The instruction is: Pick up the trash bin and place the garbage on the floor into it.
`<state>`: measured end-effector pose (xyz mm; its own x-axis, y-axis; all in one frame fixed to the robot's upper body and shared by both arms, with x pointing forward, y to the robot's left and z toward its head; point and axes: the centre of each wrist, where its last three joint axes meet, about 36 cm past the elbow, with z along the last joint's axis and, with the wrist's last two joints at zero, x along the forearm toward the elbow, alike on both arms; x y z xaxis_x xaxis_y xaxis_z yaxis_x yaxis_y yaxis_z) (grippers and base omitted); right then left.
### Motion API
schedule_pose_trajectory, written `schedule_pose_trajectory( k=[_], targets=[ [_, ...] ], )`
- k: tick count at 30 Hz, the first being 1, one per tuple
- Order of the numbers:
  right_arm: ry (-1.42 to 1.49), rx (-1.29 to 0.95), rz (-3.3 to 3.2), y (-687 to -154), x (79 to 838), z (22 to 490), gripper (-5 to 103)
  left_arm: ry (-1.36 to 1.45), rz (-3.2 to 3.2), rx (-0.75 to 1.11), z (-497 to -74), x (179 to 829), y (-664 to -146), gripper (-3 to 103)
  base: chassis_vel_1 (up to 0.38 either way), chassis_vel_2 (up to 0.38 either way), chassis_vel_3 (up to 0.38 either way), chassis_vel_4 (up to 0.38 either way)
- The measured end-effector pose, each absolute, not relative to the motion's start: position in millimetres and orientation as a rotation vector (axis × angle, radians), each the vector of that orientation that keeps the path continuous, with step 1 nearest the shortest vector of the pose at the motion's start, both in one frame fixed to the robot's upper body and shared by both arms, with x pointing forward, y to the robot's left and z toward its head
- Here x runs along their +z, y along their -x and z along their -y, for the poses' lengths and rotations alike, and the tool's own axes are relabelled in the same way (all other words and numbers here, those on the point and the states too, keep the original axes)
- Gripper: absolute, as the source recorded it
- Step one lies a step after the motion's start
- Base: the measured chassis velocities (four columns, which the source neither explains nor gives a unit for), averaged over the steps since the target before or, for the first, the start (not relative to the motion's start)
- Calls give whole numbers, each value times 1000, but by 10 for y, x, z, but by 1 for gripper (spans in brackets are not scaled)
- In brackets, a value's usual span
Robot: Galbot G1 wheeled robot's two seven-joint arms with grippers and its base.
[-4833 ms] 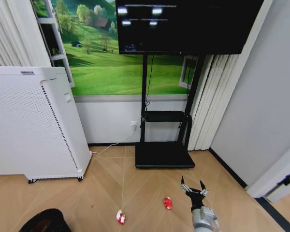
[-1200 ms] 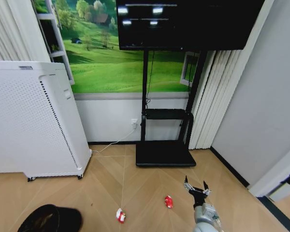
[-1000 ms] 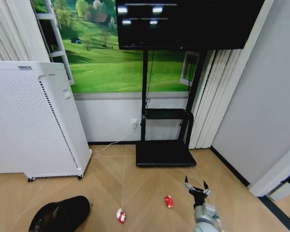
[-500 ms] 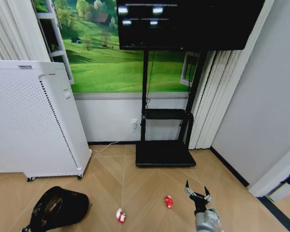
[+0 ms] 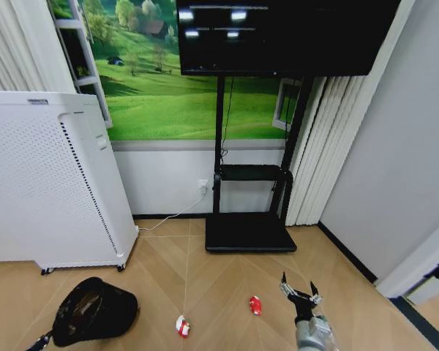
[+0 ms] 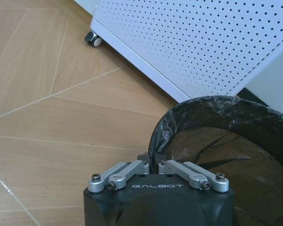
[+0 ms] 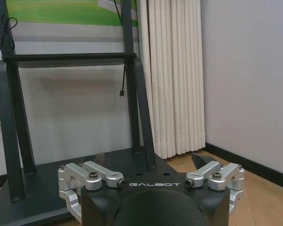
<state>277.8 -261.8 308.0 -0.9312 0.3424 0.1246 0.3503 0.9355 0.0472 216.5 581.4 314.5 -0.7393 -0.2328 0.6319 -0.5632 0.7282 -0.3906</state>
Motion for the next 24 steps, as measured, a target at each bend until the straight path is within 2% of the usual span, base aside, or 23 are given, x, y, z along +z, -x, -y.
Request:
schedule_pose_trajectory(
  k=[24],
  targets=[
    [565, -91, 2975, -2746, 3046, 2657, 100, -535, 2378, 778, -5793, 3294, -2287, 3, 0, 0, 0, 0]
  ],
)
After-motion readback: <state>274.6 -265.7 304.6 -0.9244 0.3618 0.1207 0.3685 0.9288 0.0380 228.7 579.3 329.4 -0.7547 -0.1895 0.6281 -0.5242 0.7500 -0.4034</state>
